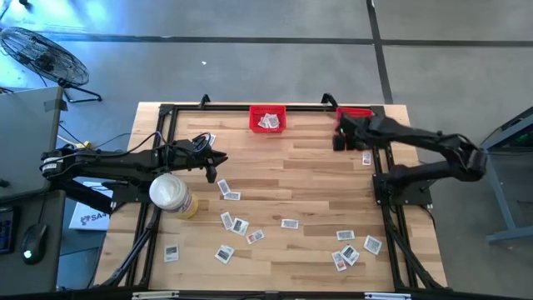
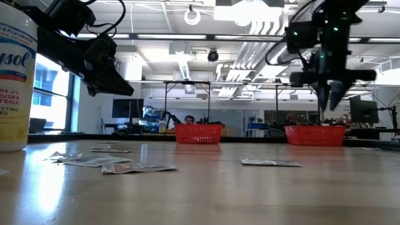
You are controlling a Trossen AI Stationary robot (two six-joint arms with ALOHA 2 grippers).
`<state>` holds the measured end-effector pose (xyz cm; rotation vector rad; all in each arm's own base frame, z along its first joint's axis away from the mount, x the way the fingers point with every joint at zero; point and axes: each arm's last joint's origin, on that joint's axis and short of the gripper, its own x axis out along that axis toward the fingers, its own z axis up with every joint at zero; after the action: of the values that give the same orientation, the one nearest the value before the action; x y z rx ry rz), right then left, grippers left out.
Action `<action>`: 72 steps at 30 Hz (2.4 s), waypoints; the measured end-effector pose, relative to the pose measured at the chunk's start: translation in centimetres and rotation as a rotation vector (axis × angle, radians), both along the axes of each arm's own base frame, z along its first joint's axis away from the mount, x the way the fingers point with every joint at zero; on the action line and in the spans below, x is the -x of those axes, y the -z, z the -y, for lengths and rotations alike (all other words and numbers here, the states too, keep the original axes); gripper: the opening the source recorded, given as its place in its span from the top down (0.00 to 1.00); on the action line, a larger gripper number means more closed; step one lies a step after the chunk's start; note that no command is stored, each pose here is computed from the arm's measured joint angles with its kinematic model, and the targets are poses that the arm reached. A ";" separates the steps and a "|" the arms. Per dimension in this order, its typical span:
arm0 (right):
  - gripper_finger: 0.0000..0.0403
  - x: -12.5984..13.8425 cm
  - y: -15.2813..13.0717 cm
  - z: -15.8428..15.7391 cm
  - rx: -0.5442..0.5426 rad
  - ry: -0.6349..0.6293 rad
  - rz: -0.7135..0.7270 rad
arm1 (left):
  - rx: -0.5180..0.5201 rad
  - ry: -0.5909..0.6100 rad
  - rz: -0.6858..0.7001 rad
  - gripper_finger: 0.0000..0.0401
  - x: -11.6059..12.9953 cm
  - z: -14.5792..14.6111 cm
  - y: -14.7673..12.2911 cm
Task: Pick & Place First Aid Supplies
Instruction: Put the ointment pack into the right red bin
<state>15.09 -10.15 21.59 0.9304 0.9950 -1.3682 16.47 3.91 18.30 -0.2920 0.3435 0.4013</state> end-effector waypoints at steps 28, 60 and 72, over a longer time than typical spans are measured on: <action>0.65 4.6 9.4 -2.2 -0.047 0.356 -0.002 | 0.000 0.000 0.000 0.82 0.0 0.0 0.0; 0.69 -1.0 8.5 -6.9 -0.050 -0.224 0.114 | 0.000 0.000 0.000 0.82 0.0 0.0 0.0; 0.70 -1.0 8.5 -5.7 0.026 -0.195 0.107 | 0.000 0.000 0.000 0.82 0.0 0.0 0.0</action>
<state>16.11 -4.42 13.09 0.8550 0.9573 -1.1544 16.47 3.91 18.30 -0.2920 0.3431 0.4012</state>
